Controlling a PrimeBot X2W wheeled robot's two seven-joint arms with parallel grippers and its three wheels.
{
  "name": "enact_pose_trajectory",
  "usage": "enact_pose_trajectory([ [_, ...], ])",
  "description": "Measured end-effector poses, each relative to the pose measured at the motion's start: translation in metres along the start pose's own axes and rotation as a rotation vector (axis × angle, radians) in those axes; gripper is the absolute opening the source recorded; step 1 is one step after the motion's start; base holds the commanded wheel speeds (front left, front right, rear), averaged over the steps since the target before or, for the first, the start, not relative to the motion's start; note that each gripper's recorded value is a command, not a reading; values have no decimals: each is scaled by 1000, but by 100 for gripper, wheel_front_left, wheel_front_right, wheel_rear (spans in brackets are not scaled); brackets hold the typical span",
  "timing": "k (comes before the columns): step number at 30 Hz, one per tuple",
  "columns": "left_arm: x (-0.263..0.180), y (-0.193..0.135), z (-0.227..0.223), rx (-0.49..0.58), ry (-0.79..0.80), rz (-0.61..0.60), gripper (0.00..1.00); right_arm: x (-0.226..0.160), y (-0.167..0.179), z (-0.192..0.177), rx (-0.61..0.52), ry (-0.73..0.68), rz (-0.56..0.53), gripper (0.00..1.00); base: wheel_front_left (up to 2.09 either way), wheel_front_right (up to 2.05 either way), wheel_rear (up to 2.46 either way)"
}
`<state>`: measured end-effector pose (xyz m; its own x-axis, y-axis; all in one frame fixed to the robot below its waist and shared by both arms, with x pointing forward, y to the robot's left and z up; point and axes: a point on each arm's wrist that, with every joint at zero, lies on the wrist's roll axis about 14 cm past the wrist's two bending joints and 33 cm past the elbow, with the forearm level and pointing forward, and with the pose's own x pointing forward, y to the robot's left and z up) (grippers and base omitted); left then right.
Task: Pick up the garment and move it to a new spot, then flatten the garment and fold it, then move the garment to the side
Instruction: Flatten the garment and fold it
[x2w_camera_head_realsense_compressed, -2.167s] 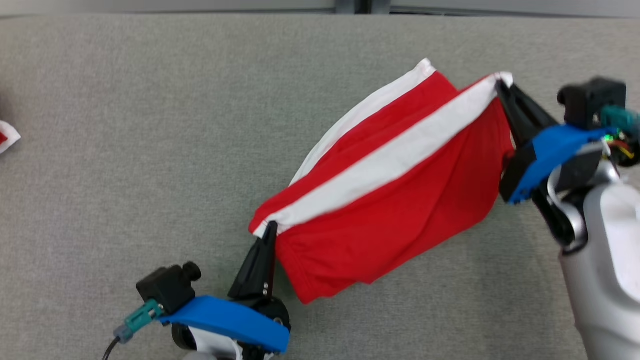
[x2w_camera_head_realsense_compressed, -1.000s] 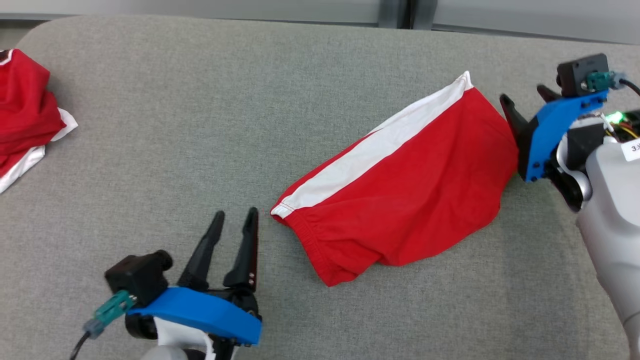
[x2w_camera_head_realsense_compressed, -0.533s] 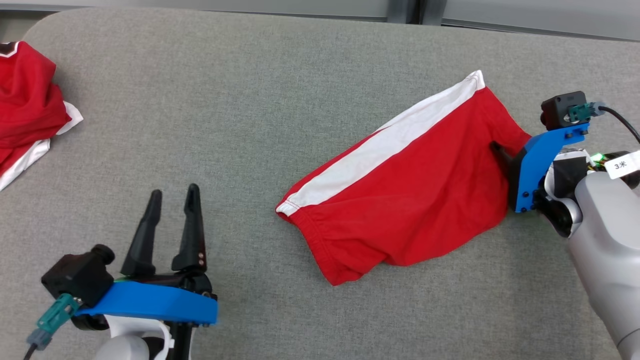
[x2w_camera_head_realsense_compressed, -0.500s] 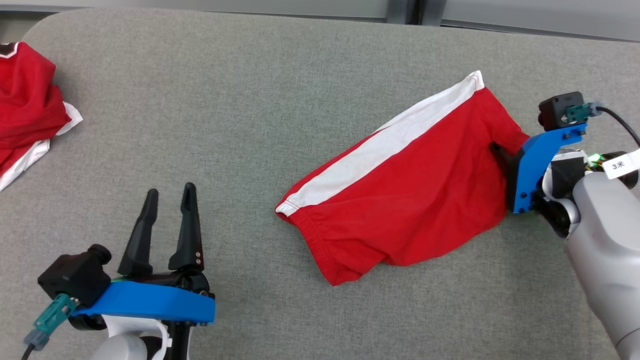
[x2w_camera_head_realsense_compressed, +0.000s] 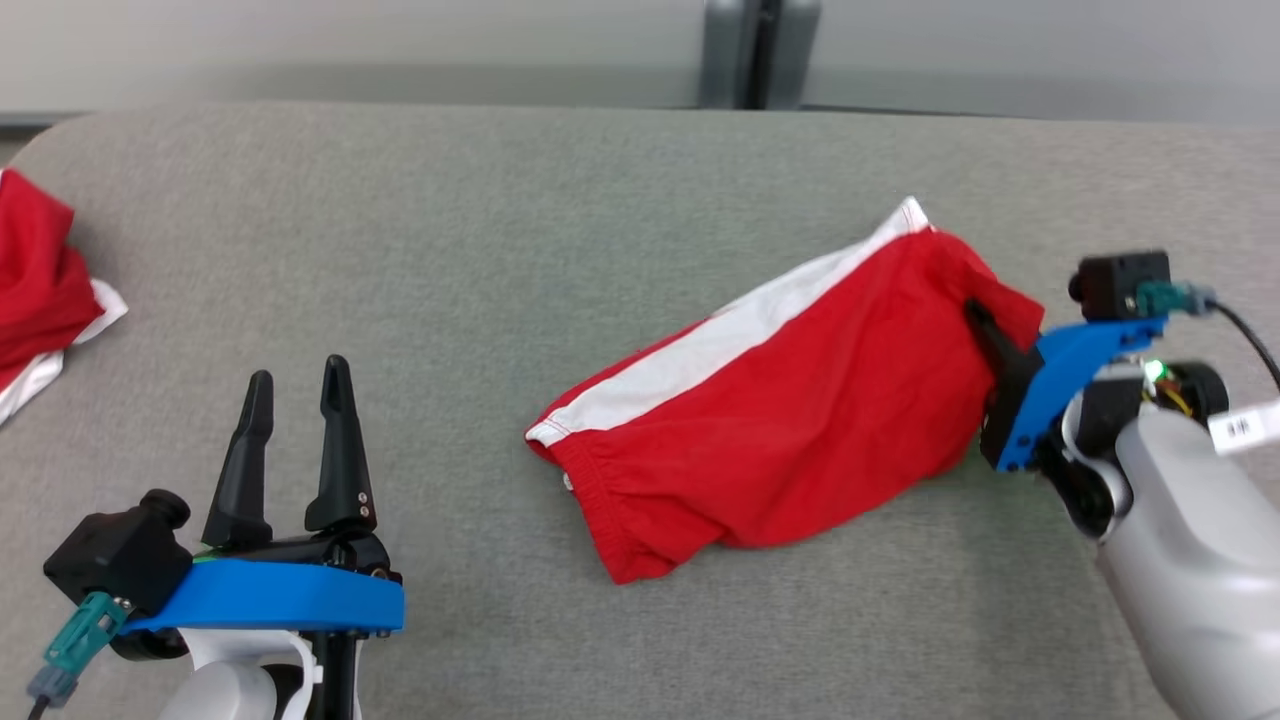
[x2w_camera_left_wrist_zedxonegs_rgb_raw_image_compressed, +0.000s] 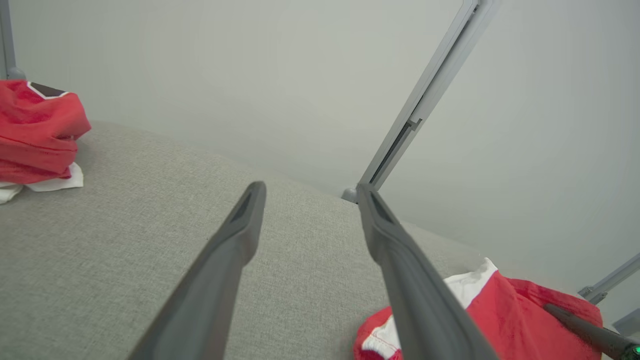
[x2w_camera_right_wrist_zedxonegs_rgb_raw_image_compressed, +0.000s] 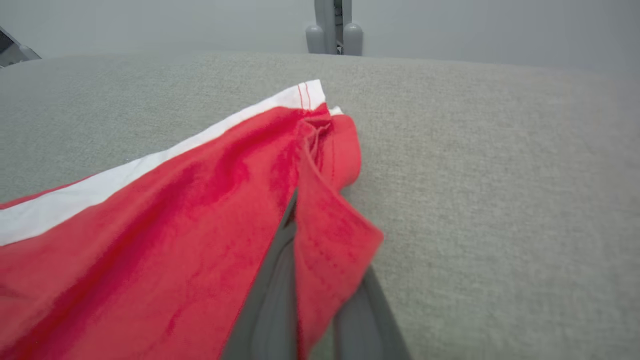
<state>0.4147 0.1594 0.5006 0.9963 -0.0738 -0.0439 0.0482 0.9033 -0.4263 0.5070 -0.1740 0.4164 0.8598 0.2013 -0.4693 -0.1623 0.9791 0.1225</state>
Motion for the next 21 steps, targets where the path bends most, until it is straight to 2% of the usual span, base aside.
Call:
enact_pose_trajectory([
  [7, -5, -24, -5, 3, 6, -71, 100, -59, -33, -29, 124, -110, -102, 0, 0, 0, 0],
  [13, -11, -45, -17, 21, 35, -126, 100, -100, -43, -52, 246, -186, -179, 0, 0, 0, 0],
  [16, -14, -49, -20, 35, 43, -139, 100, -109, -40, -58, 304, -208, -196, 0, 0, 0, 0],
  [19, -17, -49, -23, 43, 50, -137, 100, -110, -38, -61, 282, -202, -202, 0, 0, 0, 0],
  [21, -19, -47, -23, 49, 47, -130, 100, -105, -29, -50, 293, -233, -180, 0, 0, 0, 0],
])
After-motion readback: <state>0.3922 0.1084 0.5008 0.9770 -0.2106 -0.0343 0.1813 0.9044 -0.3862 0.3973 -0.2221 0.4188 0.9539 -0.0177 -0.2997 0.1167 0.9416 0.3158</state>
